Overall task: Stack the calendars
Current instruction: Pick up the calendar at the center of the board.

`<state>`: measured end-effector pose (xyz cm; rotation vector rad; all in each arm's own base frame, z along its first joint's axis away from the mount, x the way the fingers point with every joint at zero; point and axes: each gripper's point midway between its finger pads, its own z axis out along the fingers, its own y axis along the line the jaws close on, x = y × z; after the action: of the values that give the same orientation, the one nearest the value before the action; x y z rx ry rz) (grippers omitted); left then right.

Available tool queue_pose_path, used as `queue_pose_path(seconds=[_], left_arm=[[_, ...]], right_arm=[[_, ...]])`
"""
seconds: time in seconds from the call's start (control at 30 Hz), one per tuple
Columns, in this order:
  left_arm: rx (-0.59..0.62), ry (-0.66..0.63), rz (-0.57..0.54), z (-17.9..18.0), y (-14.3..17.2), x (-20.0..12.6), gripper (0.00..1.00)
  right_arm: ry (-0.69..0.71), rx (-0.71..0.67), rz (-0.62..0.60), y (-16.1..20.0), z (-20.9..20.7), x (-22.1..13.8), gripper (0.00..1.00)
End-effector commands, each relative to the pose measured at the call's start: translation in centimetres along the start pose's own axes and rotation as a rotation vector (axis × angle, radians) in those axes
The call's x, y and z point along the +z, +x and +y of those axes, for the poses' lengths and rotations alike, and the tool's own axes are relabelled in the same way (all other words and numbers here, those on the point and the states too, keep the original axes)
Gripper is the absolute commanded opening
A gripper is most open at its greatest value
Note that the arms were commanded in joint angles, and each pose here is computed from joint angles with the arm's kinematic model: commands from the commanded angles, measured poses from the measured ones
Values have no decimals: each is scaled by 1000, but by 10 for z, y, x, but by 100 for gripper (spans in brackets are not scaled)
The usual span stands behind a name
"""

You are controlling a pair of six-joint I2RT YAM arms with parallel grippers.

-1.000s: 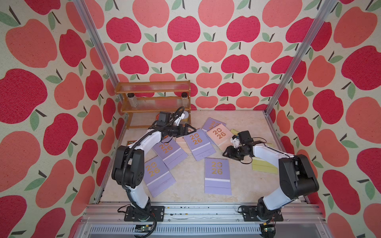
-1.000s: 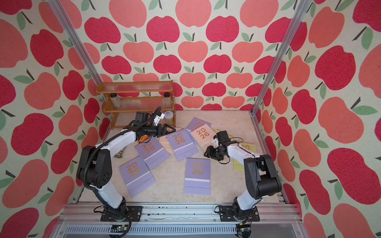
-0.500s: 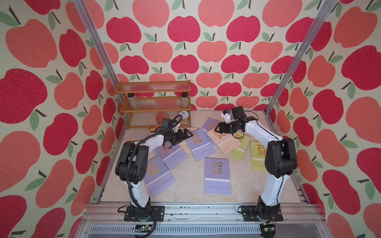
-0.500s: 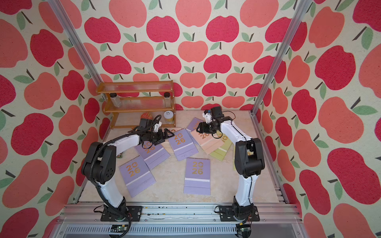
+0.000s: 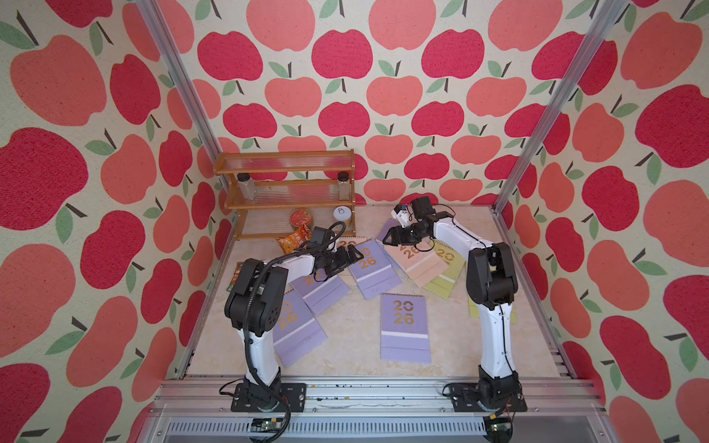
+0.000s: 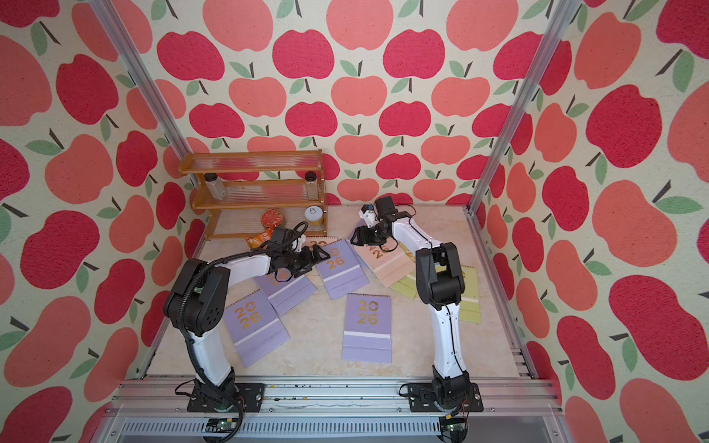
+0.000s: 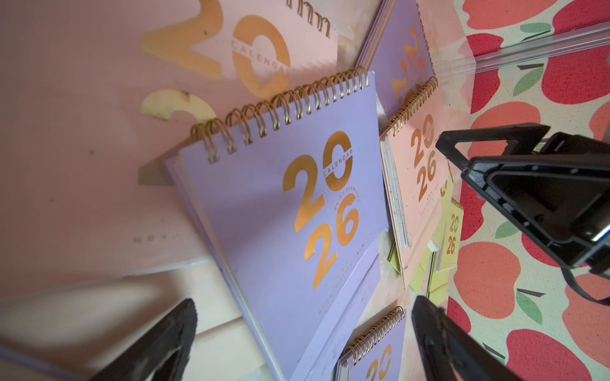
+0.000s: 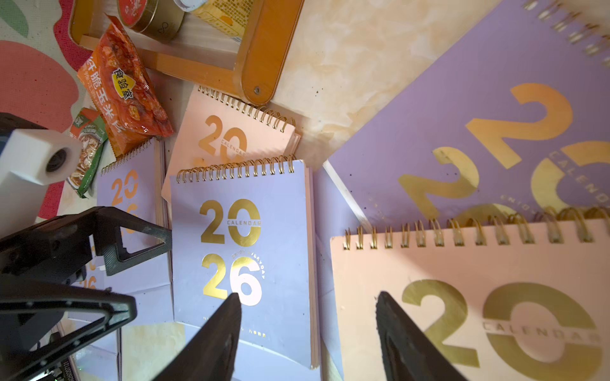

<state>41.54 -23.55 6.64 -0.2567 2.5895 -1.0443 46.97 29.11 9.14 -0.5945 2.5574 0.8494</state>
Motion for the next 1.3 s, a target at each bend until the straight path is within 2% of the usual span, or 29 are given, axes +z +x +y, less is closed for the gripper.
queue_pose_path(seconds=[0.0, 0.27, 0.67, 0.83, 0.93, 1.0, 1.07, 1.1, 1.2, 1.27], left_arm=[[-33, -19, -9, 10, 0, 9, 100], [-77, 17, -35, 12, 5, 13, 100], [-120, 114, -87, 6, 7, 19, 90], [-109, 128, -102, 1, 6, 18, 79], [-111, 137, -104, -1, 7, 18, 65], [-114, 144, -102, -1, 8, 19, 64], [-112, 152, -101, -3, 9, 20, 55], [-111, 157, -102, -3, 8, 20, 54], [-110, 170, -111, -5, 8, 19, 36], [-110, 170, -111, -5, 8, 19, 30]], right_arm=[[-39, -7, 56, 13, 6, 14, 67], [-66, 22, 82, 27, 8, 28, 67], [-96, 32, 124, 43, 18, 41, 67], [-111, 47, 136, 49, 23, 46, 67], [-114, 50, 138, 51, 23, 49, 67], [-118, 54, 140, 52, 24, 50, 67], [-125, 62, 143, 54, 25, 51, 67], [-126, 64, 141, 54, 25, 52, 67], [-129, 67, 140, 55, 26, 52, 67], [-128, 64, 140, 56, 26, 52, 67]])
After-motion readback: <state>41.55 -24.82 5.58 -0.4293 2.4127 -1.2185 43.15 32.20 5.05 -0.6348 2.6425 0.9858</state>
